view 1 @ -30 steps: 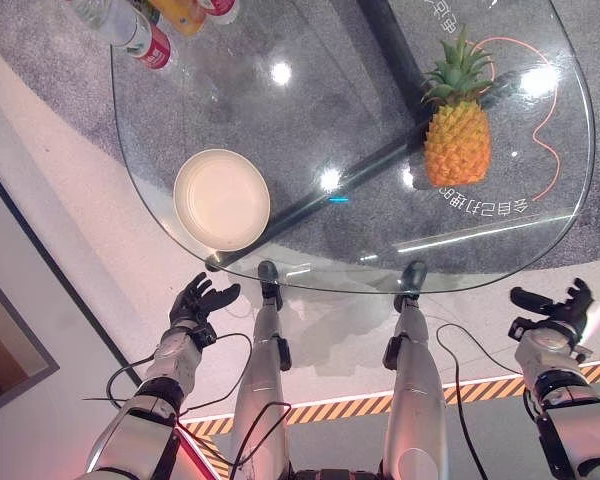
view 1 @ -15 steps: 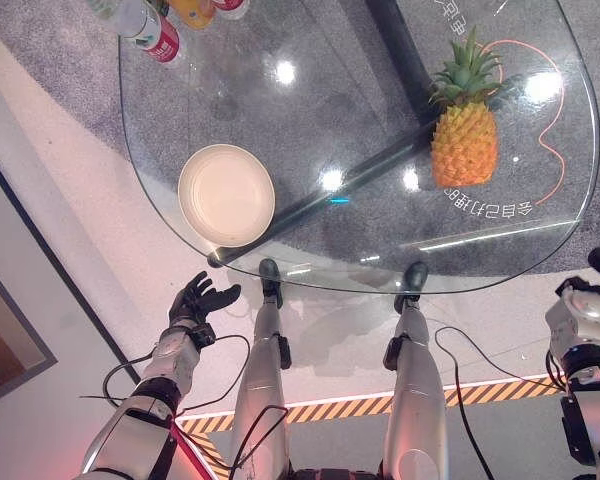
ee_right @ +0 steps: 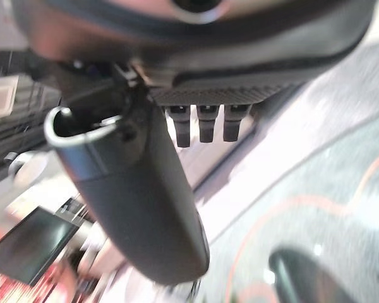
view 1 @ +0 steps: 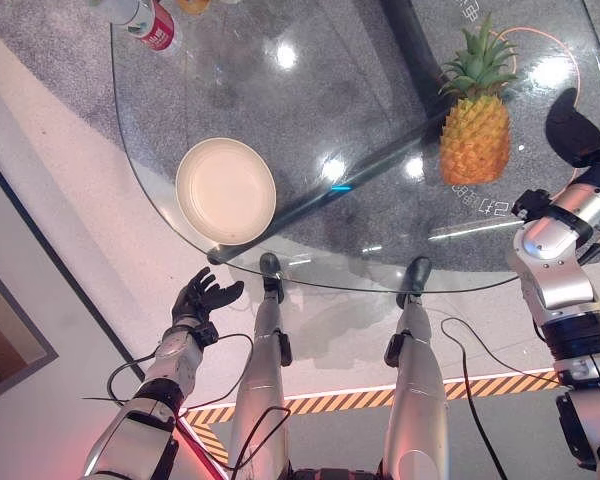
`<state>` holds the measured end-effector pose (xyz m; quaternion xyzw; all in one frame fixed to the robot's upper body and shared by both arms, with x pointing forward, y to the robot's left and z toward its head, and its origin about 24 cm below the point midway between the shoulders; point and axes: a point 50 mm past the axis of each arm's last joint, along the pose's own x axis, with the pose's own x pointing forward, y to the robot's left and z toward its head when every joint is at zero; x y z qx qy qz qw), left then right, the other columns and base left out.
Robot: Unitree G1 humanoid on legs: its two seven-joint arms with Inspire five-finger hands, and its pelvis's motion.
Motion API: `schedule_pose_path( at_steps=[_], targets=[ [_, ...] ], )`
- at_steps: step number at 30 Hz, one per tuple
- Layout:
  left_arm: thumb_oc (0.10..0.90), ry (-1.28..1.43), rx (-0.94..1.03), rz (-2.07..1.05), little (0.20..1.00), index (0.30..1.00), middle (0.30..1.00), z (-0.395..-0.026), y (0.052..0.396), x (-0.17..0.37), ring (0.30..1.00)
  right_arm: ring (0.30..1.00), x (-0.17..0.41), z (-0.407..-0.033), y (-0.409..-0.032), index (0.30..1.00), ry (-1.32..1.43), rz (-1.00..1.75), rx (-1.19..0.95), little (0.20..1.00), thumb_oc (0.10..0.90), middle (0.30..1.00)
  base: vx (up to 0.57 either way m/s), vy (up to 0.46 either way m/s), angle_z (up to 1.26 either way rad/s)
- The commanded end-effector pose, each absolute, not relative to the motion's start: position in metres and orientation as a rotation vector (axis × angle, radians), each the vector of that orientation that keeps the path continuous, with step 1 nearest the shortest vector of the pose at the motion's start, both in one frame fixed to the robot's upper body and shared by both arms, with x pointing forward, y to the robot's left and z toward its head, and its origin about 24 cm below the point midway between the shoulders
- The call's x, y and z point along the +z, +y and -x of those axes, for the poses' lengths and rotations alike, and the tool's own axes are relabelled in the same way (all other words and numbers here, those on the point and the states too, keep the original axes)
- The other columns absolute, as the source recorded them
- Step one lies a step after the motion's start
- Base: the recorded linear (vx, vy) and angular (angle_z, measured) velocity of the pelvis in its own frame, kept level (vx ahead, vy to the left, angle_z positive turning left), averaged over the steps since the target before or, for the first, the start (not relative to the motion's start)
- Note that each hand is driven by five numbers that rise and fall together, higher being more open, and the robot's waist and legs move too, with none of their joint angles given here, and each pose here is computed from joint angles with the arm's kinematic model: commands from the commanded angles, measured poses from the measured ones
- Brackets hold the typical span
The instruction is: Pick up the fruit to the plate
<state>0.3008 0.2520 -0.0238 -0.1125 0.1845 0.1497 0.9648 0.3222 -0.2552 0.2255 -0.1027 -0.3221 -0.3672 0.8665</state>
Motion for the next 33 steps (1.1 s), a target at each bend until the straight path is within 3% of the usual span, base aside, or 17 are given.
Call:
schedule_pose_path(
  at_steps=[1, 12, 33],
  targets=[
    [0.800, 0.424, 0.396, 0.202, 0.900, 0.900, 0.900, -0.271, 0.275, -0.045, 0.900, 0.900, 0.250, -0.309, -0.253, 0.900, -0.813, 0.319, -0.698, 0.900, 0.800, 0.900, 0.00, 0.033, 0.01],
    [0.800, 0.439, 0.361, 0.195, 0.900, 0.900, 0.900, -0.271, 0.262, -0.051, 0.900, 0.900, 0.232, -0.318, -0.213, 0.900, -0.725, 0.386, -0.436, 0.900, 0.800, 0.900, 0.00, 0.007, 0.00],
    [0.800, 0.454, 0.352, 0.180, 0.900, 0.900, 0.900, -0.272, 0.255, -0.053, 0.900, 0.900, 0.209, -0.322, -0.209, 0.900, -0.611, 0.285, -0.426, 0.900, 0.800, 0.900, 0.00, 0.000, 0.00]
  ],
)
